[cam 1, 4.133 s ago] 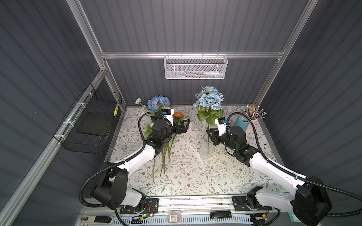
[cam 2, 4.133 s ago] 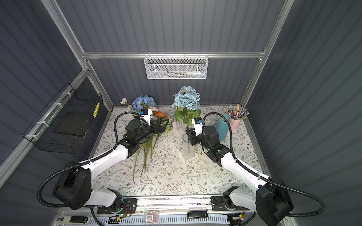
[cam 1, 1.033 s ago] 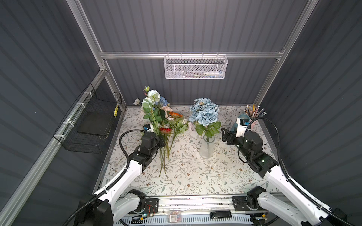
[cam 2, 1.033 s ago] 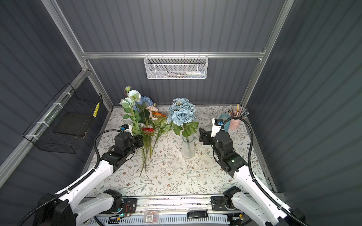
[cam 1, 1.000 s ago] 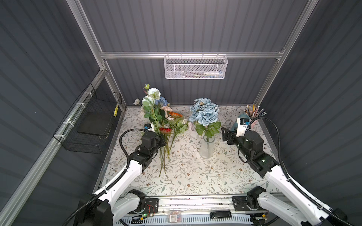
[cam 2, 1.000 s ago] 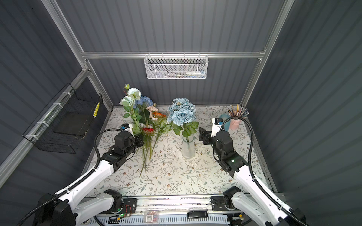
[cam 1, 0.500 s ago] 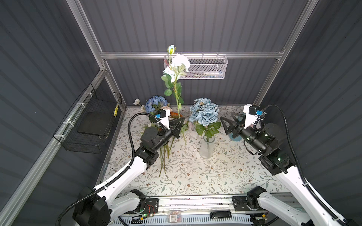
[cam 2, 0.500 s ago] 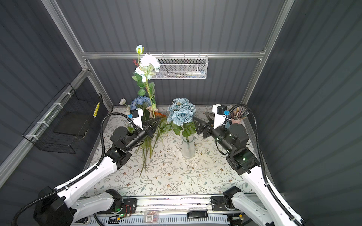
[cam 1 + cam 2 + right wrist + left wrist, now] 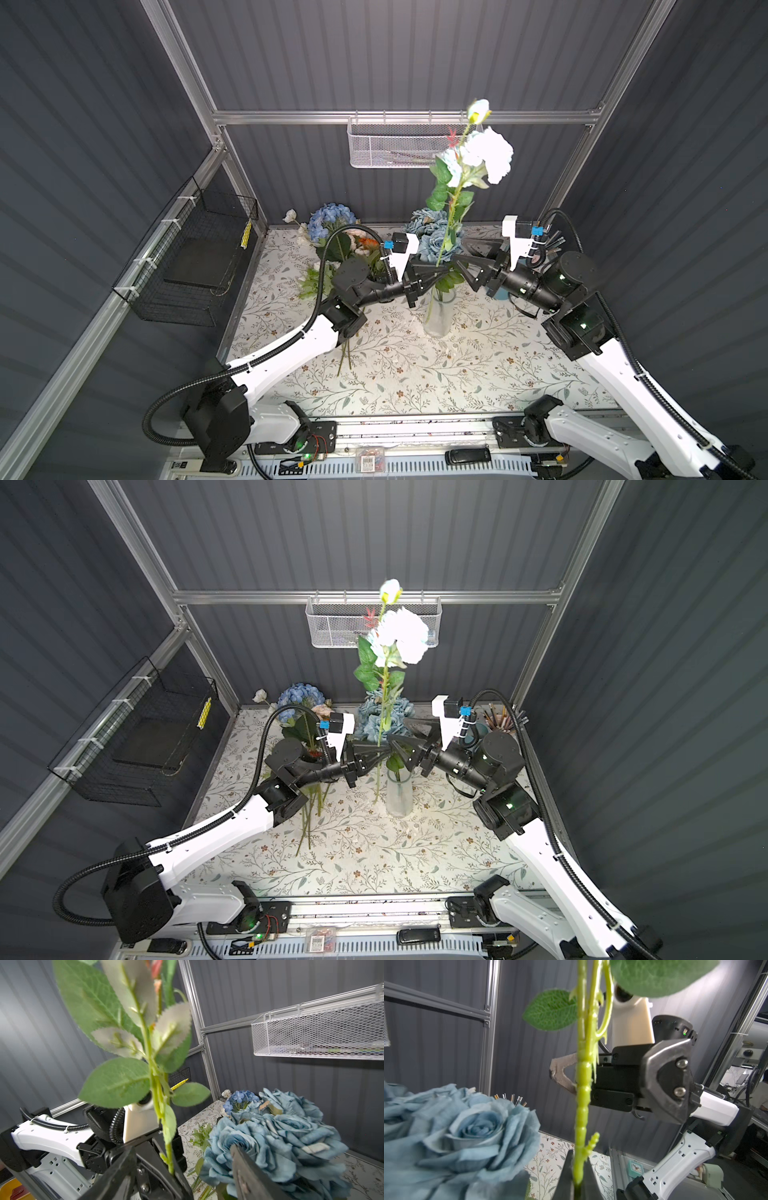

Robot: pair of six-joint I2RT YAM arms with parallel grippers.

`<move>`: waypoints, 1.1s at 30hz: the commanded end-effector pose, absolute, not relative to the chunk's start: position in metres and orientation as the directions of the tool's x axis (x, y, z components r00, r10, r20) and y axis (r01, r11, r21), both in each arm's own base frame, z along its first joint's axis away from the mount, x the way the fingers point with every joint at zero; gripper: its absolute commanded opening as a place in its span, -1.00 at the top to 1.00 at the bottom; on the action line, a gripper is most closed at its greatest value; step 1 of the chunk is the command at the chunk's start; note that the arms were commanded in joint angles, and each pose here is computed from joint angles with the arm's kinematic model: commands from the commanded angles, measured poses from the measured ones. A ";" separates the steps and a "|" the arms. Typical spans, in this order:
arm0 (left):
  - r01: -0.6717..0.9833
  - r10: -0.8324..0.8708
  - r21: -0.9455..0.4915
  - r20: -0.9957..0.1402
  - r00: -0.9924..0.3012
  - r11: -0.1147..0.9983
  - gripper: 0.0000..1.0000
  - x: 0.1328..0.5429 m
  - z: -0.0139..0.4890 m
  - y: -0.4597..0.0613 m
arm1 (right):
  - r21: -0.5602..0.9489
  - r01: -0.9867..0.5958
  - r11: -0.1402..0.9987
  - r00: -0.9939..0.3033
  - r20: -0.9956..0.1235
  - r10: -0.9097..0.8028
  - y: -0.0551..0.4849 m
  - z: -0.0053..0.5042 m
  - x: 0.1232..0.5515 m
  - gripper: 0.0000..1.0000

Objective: Arrange flowers in a vase
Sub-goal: Pass the flower.

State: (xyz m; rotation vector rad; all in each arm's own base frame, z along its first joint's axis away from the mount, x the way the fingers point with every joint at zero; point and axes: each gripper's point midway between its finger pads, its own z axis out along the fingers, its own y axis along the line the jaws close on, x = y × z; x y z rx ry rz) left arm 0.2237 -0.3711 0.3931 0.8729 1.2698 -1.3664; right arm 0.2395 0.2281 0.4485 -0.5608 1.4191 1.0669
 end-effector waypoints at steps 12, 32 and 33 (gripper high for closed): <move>0.988 -0.171 -0.155 -0.973 -0.155 -0.012 1.00 0.207 0.404 -0.395 | 0.280 -0.853 0.441 -0.187 -0.952 0.241 0.235 0.443 0.240 0.08; 0.976 -0.160 -0.202 -0.969 -0.187 0.082 -0.99 0.215 0.390 -0.383 | 0.261 -0.798 0.543 -0.154 -0.960 0.235 0.214 0.433 0.238 1.00; 0.970 -0.164 -0.222 -0.965 -0.204 0.102 -0.99 0.220 0.387 -0.377 | 0.257 -0.789 0.559 -0.152 -0.962 0.228 0.211 0.431 0.237 1.00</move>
